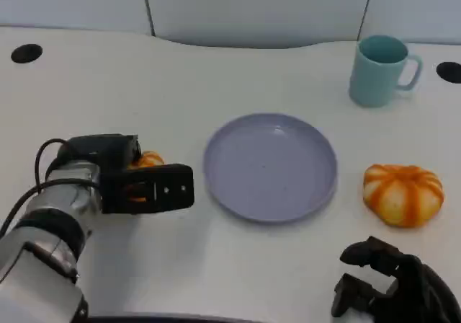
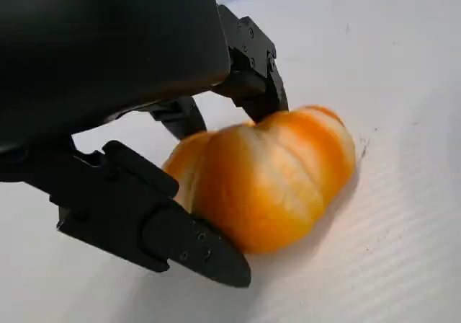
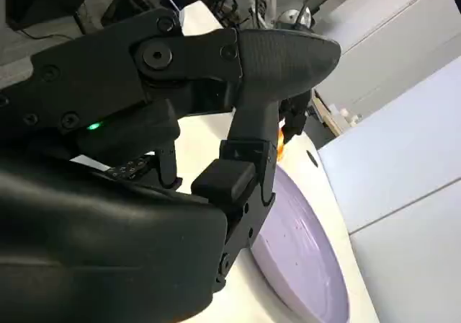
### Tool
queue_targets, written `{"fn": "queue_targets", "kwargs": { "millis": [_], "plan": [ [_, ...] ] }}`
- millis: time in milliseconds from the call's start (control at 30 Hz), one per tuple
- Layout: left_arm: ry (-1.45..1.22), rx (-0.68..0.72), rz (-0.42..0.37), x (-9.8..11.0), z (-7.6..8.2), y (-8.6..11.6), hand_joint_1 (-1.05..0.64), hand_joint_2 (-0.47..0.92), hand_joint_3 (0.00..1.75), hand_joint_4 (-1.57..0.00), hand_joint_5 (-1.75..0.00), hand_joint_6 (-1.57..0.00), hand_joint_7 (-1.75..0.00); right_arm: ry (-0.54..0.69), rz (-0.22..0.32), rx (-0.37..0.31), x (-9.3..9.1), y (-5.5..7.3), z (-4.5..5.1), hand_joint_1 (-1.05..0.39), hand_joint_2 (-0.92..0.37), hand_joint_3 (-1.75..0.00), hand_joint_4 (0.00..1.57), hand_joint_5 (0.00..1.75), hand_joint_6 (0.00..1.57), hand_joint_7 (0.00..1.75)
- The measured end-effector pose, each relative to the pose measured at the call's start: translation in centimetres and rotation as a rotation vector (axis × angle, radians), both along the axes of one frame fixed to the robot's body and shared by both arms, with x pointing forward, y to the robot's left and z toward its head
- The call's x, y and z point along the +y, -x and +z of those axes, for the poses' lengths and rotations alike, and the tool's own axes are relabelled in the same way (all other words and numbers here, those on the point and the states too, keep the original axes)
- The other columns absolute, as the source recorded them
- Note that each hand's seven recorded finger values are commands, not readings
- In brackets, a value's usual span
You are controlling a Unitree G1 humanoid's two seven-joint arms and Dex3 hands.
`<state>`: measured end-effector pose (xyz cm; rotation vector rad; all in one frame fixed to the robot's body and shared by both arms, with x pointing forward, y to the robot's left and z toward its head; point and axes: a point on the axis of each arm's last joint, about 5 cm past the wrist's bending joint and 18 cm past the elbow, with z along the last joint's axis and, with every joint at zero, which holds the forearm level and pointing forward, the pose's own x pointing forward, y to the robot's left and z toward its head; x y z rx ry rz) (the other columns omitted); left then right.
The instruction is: Grasp the bread from the table and place it into the plate.
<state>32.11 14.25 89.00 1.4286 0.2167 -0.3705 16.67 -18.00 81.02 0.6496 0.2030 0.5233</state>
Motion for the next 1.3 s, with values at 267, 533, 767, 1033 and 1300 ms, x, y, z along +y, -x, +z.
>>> {"fn": "queue_targets", "kwargs": {
  "millis": [267, 533, 767, 1033, 1300],
  "plan": [
    [0.012, -0.075, -0.028, 0.2, -0.7, 0.5, -0.2, 0.77, 0.09, -0.57, -1.64, -0.49, -1.55, 0.004, -0.008, 0.012, 0.0, 0.1, 0.07, -0.5, -0.92, -0.39, 0.76, 1.4, 0.76, 0.83],
    [0.1, -0.085, 0.018, 0.8, -1.1, 0.8, -0.16, 0.74, 0.16, -0.57, -1.73, -0.46, -1.73, -0.001, -0.009, -0.002, 0.0, 0.2, -0.1, -0.5, -0.92, -0.41, 0.77, 1.33, 0.78, 0.75],
    [0.209, -0.116, 0.052, 1.0, -1.4, 1.1, -0.15, 0.46, 0.71, -0.7, -1.75, -0.57, -1.75, 0.03, -0.012, -0.018, 0.2, 0.2, -0.05, -0.51, -0.92, -0.42, 0.69, 1.46, 0.72, 0.87],
    [0.517, -0.197, 0.14, 1.1, -1.0, 1.1, -0.18, 0.24, 1.24, -0.81, -1.75, -0.66, -1.75, 0.035, -0.012, -0.022, 0.4, -0.3, 0.05, -0.52, -0.92, -0.4, 0.69, 1.47, 0.71, 0.89],
    [0.636, -0.259, 0.077, 0.1, 0.6, 0.3, -0.17, 0.51, 0.76, -0.88, -1.75, -0.69, -1.75, 0.026, 0.003, -0.022, 0.9, -0.9, 0.11, -0.51, -0.92, -0.4, 0.7, 1.46, 0.71, 0.92]
  ]
}}
